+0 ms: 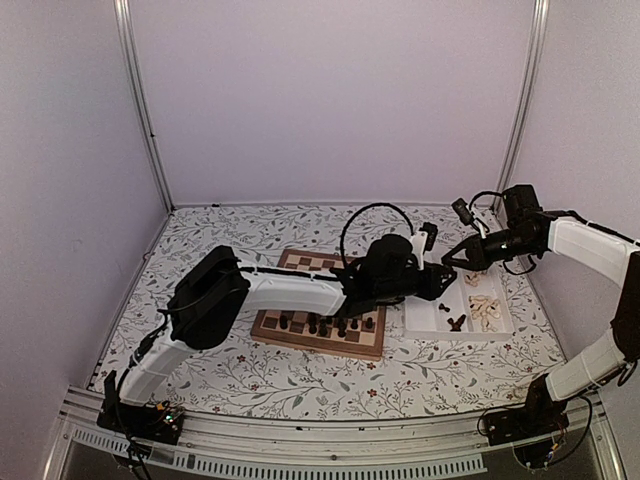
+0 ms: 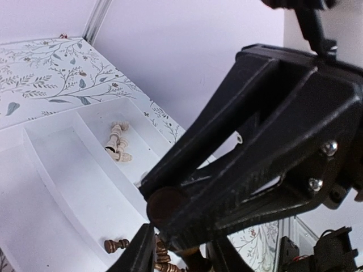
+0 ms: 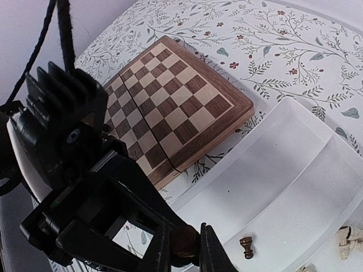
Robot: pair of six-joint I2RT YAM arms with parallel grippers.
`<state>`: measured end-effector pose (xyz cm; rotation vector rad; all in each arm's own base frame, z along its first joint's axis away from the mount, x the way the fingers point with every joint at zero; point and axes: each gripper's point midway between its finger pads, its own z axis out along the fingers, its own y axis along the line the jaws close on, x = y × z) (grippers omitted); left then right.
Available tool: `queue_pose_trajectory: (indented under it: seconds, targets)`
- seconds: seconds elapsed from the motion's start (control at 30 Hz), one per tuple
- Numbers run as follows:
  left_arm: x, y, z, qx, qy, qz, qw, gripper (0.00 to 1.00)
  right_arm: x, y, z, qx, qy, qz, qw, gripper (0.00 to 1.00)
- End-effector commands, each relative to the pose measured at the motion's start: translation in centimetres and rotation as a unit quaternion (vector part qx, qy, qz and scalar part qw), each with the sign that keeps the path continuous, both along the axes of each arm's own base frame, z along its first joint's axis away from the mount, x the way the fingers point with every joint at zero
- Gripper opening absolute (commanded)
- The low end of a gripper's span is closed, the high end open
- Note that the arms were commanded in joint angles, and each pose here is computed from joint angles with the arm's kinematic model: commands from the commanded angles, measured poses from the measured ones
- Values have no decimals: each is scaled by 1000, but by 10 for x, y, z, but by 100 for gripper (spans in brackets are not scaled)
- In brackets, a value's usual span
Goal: Set up the chess pieces on the board
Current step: Pick up the chess piece from the storage box.
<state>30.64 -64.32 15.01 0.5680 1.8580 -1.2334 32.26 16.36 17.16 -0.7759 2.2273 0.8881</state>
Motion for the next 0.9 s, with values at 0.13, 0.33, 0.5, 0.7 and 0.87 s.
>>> queue_pose_trajectory:
  seconds: [0.13, 0.33, 0.5, 0.7, 0.87]
  targets:
    - [13, 4, 1, -26, 13, -2, 1000, 12, -6, 0, -4, -2, 1, 6, 1000, 11]
    - [-1, 7, 5, -22, 17, -34, 999, 0, 5, -11, -13, -36, -1, -22, 999, 12]
    - [-21, 19, 0, 9, 44, -78, 996, 0, 13, -32, -34, -45, 28, -56, 997, 13]
    - [-29, 39, -19, 58, 65, -110, 990, 0, 21, -47, -57, -45, 64, -73, 994, 28]
    - [-27, 51, -25, 69, 80, -139, 985, 0, 21, -46, -52, -38, 60, -67, 995, 40]
